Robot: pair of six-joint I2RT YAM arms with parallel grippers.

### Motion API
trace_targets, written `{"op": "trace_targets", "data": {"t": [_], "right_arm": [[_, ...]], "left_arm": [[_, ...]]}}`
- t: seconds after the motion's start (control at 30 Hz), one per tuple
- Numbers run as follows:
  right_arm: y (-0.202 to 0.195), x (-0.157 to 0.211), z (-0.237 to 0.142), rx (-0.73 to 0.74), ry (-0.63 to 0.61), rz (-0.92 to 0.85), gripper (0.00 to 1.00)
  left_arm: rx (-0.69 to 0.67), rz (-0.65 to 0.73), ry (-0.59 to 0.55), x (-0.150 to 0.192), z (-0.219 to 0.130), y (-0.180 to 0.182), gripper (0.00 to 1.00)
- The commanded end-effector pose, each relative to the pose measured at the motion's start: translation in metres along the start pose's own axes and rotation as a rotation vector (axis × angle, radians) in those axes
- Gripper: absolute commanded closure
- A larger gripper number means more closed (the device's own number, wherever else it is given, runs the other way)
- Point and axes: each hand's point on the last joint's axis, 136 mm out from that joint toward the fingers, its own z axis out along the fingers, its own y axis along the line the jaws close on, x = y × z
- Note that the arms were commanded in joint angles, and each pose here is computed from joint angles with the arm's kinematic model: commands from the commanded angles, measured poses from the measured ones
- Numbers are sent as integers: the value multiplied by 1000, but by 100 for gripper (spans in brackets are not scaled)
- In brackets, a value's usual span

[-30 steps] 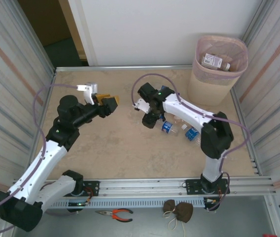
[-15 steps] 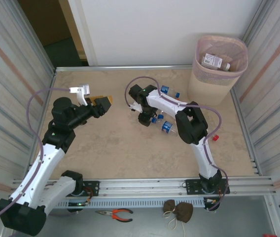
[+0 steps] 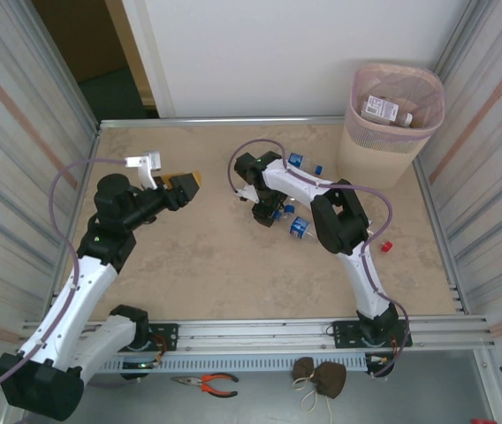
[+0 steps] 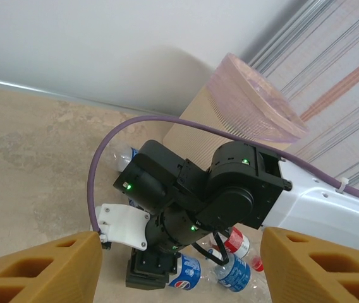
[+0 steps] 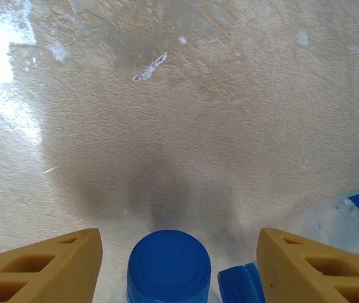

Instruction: Put the plastic bottles in the bin

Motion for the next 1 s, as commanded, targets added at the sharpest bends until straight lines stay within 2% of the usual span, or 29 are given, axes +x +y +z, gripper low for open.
{"op": "trace_targets", "data": {"t": [0.0, 0.47, 0.7, 0.83, 0.97], "right_arm": [[5, 8, 7, -30, 41, -1, 38], [6, 8, 17, -42, 52, 2, 48], [6, 6, 7, -43, 27, 7, 60], [10, -2, -13, -73, -45, 26, 65], [21, -18, -46, -182, -191, 68, 67]], "left_arm": [[8, -11, -7, 0, 0, 1, 33], [-3, -12, -16, -1, -1, 3, 33], [-12, -14, -23, 0, -3, 5, 33], [-12, -15, -26, 0, -4, 5, 33], [-11, -15, -27, 0, -3, 5, 33]]}}
